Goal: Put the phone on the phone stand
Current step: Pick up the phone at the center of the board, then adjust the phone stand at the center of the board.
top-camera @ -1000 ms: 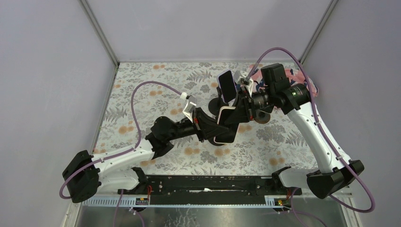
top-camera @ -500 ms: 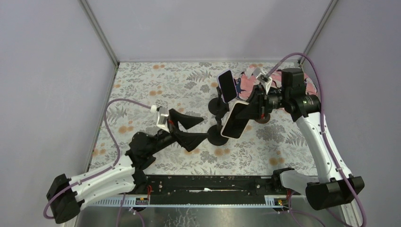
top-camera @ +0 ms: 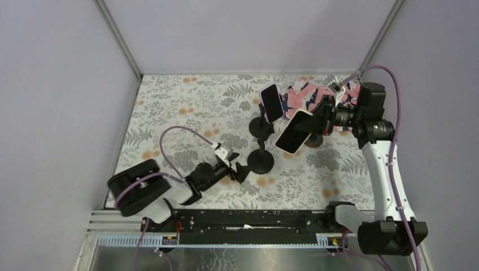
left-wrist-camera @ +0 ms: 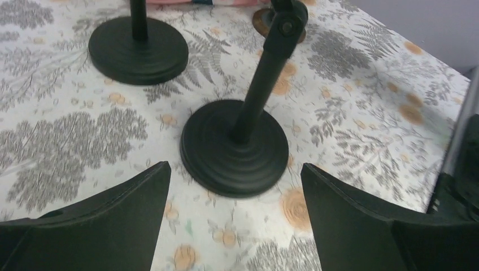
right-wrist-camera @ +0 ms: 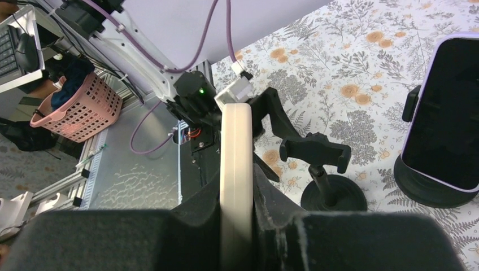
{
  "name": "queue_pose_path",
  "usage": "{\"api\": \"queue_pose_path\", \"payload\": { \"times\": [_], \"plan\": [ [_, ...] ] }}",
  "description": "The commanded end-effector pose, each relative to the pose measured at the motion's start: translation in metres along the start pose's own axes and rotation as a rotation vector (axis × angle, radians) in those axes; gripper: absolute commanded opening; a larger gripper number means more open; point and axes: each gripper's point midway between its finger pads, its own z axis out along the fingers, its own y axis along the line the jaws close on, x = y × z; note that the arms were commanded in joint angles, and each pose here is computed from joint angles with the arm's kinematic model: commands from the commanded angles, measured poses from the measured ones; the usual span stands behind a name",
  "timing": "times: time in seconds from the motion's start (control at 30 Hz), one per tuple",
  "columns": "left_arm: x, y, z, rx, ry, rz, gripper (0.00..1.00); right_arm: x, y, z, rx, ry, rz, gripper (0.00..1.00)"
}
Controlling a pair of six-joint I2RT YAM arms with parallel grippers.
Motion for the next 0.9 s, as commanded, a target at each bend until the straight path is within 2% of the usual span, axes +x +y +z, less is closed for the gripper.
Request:
{"api": "queue_pose_path", "payload": {
  "times": [0.0,0.2,0.37,0.57,0.63,0.77,0.87],
  "plan": [
    [-0.051,0.005,0.037,-0.048,-0.255,0.079,0.93,-0.008,0.013,-0.003,-0.024,-0.017,-0.058,0.00],
    [-0.048,0.004,0.082,-0.067,-0.273,0.083,0.91,-0.005,0.013,-0.003,-0.033,-0.017,-0.048,0.00],
    [-0.046,0.003,0.094,-0.070,-0.277,0.066,0.81,-0.005,0.013,-0.003,-0.039,-0.017,-0.043,0.00],
    [-0.032,-0.007,0.098,-0.005,-0.227,0.035,0.51,-0.005,0.012,-0.003,-0.042,-0.017,-0.042,0.00],
    [-0.027,-0.007,0.098,-0.001,-0.215,0.029,0.44,-0.005,0.012,-0.003,-0.043,-0.017,-0.041,0.00],
    [-0.026,-0.008,0.095,0.007,-0.211,0.043,0.18,-0.005,0.014,-0.003,-0.047,-0.017,-0.040,0.00],
    [-0.030,-0.015,0.090,0.065,-0.214,0.076,0.11,-0.005,0.014,-0.003,-0.046,-0.018,-0.042,0.00]
  ]
}}
